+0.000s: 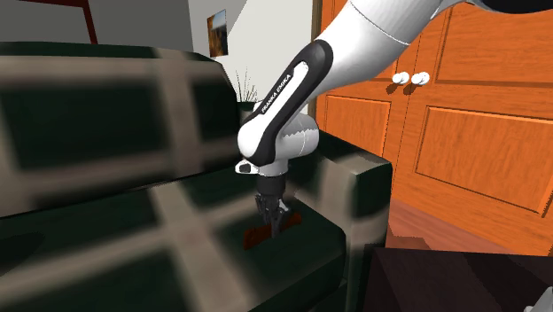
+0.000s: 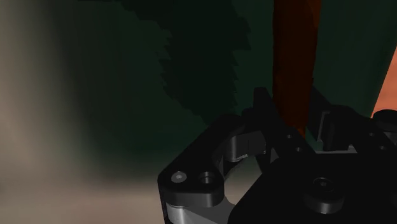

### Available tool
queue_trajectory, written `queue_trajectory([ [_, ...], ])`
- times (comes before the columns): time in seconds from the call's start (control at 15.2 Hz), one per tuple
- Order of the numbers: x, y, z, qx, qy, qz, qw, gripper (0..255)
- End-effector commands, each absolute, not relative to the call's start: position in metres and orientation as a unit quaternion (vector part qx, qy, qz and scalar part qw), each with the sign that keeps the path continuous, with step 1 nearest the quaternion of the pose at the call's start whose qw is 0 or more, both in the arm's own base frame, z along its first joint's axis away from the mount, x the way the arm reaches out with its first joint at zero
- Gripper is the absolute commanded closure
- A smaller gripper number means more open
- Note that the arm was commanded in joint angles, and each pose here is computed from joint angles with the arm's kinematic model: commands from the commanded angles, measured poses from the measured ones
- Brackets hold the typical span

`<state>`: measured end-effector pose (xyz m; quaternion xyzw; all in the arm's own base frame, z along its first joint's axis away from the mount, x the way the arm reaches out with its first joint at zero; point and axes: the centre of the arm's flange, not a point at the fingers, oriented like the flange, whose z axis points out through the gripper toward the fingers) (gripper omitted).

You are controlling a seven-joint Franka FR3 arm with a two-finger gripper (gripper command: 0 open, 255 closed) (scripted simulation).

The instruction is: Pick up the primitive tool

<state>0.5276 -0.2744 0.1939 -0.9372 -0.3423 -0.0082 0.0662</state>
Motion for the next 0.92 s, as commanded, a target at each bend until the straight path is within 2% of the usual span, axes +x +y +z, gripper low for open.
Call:
queue_trajectory([
  [0.0,0.528,-0.274,0.203,-0.937,-0.342,-0.008,0.066,255],
  [0.86,0.528,-0.274,0.262,-0.937,-0.342,-0.008,0.066,255],
])
